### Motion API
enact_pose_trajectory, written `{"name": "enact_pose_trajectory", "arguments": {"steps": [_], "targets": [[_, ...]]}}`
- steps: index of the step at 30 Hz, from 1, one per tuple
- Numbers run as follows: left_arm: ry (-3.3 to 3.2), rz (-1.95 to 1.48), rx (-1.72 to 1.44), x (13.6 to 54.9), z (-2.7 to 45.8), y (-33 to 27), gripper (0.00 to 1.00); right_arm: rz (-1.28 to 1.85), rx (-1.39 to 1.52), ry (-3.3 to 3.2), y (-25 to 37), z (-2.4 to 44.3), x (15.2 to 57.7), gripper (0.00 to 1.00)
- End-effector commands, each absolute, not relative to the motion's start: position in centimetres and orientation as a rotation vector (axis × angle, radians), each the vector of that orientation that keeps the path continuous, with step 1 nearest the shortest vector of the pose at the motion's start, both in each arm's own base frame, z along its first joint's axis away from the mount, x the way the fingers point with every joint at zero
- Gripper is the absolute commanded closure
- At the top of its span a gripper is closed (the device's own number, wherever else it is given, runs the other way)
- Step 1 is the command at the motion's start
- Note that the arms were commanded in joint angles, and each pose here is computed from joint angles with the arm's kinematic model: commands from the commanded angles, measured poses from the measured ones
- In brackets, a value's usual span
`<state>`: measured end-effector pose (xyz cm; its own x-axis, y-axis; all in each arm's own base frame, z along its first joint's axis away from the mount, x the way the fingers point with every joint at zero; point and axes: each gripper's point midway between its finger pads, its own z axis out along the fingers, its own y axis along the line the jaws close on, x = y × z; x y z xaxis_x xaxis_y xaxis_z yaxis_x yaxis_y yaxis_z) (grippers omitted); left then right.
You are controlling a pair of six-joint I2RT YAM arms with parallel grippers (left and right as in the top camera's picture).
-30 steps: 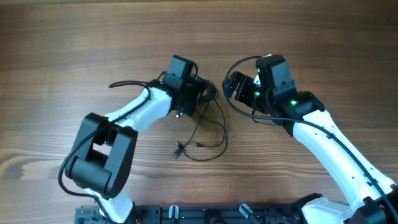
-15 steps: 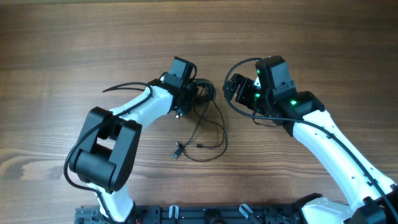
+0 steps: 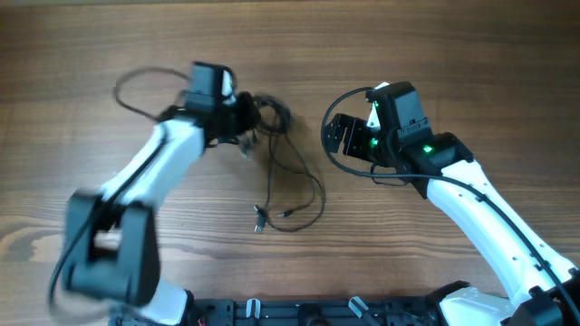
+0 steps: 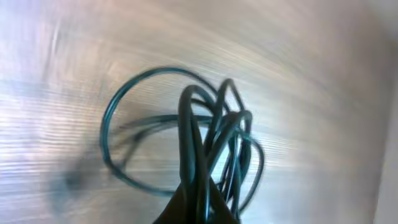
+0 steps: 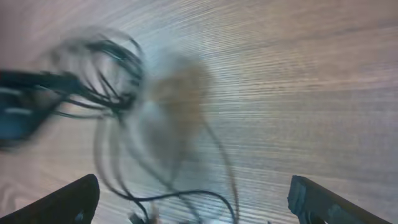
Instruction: Untangle cables
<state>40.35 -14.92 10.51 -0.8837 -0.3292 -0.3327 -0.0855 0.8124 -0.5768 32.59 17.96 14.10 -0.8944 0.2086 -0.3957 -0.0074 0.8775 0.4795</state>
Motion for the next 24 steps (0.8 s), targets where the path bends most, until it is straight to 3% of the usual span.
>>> {"name": "enact_pose_trajectory", "arguments": {"steps": [1,3,4,5,6,7,10,14,15,17,18,19,20,21,24], "targets": [[2.35,-0.715,0.328,36.8,19.3,-15.1,0.96,0.861,-0.167,2.512,21.0,16.6,32.0,0.01],[2.308,-0.676,0.418,35.5,20.9,-14.9,0.96,1.01,-0.314,2.418,23.1,18.4,31.6,0.08],[2.289,-0.652,0.473,34.8,21.4,-14.8,0.96,1.075,-0.366,2.37,23.9,19.3,31.4,0.2],[2.276,-0.638,0.502,34.4,21.8,-14.7,0.96,1.134,-0.408,2.318,24.7,20.4,31.4,0.46],[2.272,-0.636,0.503,34.4,21.9,-14.6,0.96,1.167,-0.436,2.284,25.2,21.0,31.3,0.57],[2.27,-0.637,0.503,34.4,22.0,-14.6,0.96,1.193,-0.468,2.248,25.9,21.7,31.2,0.56],[2.276,-0.676,0.493,34.1,22.0,-15.0,0.96,1.196,-0.591,2.181,27.9,22.3,30.1,0.41],[2.253,-0.786,0.536,33.2,22.6,-16.2,0.96,0.838,-0.512,2.192,27.6,20.3,32.8,0.41],[2.253,-0.802,0.54,33.0,22.6,-16.3,0.96,0.838,-0.516,2.178,27.9,20.5,32.9,0.43],[2.241,-0.881,0.568,32.2,23.0,-17.1,0.96,0.837,-0.509,2.154,28.4,20.3,33.8,0.62],[2.237,-0.899,0.574,32.1,23.1,-17.3,0.96,0.828,-0.505,2.164,28.5,19.8,34.0,0.65],[2.231,-0.913,0.576,31.9,23.3,-17.4,0.96,0.826,-0.505,2.178,28.5,19.3,34.1,0.74],[2.225,-0.917,0.579,31.9,23.4,-17.4,0.96,0.824,-0.506,2.193,28.5,18.8,34.0,0.91],[2.227,-0.923,0.551,32.0,23.6,-17.3,0.96,0.819,-0.508,2.205,28.4,18.6,33.9,0.96],[2.249,-0.941,0.334,33.7,24.2,-14.9,0.96,0.759,-0.446,2.258,25.9,18.8,33.6,0.96]]}}
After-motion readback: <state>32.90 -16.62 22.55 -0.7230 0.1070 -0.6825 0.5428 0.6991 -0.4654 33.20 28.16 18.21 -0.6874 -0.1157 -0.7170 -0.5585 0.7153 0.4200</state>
